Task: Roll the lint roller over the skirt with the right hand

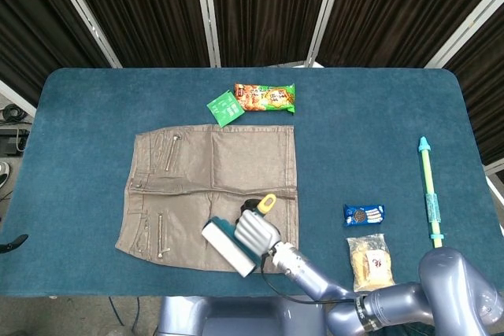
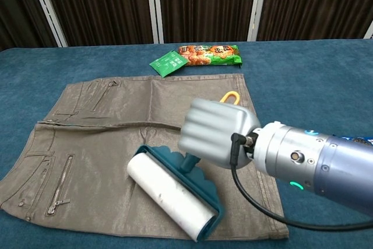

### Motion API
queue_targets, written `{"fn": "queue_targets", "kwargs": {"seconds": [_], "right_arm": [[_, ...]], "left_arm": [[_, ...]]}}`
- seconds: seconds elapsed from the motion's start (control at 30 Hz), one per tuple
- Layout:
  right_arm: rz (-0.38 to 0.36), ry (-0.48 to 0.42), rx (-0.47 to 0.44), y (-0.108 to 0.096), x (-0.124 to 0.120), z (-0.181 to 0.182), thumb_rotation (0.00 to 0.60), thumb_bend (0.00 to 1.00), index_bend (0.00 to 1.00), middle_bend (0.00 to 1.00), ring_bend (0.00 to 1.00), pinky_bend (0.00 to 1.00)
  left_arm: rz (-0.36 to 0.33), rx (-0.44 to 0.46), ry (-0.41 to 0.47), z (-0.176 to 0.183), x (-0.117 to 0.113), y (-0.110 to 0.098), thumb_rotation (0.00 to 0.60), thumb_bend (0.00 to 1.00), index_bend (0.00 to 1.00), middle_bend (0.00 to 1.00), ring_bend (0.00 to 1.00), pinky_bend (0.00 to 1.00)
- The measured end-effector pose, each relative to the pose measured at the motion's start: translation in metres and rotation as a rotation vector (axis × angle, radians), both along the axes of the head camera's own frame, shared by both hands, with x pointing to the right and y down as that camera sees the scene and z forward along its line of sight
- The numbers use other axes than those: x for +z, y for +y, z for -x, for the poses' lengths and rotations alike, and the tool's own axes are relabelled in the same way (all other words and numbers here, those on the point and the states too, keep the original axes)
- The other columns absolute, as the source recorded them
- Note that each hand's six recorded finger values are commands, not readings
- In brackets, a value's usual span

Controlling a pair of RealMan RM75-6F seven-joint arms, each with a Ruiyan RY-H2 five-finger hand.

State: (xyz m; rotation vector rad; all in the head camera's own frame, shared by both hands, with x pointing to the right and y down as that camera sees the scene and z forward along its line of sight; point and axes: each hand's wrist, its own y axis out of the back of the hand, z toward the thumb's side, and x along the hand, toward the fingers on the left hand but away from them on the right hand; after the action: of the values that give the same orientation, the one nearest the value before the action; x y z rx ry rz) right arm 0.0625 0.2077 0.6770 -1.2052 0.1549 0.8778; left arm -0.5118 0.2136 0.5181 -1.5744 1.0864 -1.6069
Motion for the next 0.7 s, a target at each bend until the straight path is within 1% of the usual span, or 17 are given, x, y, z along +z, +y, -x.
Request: {"fn": "queue_targets", "kwargs": {"seconds": [0.2,0.33,0.43,0.57,0.7], "right_arm": [[-0.032,0.068,0.079,-0.026,0.016,-0.035,0.600,0.98,0.47,0.55,0.44,0.47],[-0.048,0.118,0.162,-0.049,0.026,-0.068,0.600,0.98,0.47,0.55,0.44,0.47],[-0.068,0.160,0.203,-0.063,0.032,-0.092,0.600,0.98,0.47,0.55,0.44,0.47],[-0.080,0.200,0.240,-0.073,0.036,-0.120,0.600,0.98,0.47,0.55,0.44,0.47],[-0.078,0.209,0.242,-0.072,0.036,-0.128,0.600,0.98,0.48,0.55,0.44,0.47]], "left_arm": [[0.001,0.005,-0.002,-0.001,0.001,0.000,0.600,0.00,0.00,0.00,0.00,0.00],[0.005,0.012,-0.002,-0.005,0.002,0.000,0.600,0.00,0.00,0.00,0.00,0.00],[0.005,0.016,-0.002,-0.007,0.003,0.000,0.600,0.00,0.00,0.00,0.00,0.00],[0.007,0.019,-0.001,-0.009,0.003,0.000,0.600,0.00,0.00,0.00,0.00,0.00],[0.007,0.022,0.002,-0.010,0.003,0.001,0.600,0.00,0.00,0.00,0.00,0.00]]}}
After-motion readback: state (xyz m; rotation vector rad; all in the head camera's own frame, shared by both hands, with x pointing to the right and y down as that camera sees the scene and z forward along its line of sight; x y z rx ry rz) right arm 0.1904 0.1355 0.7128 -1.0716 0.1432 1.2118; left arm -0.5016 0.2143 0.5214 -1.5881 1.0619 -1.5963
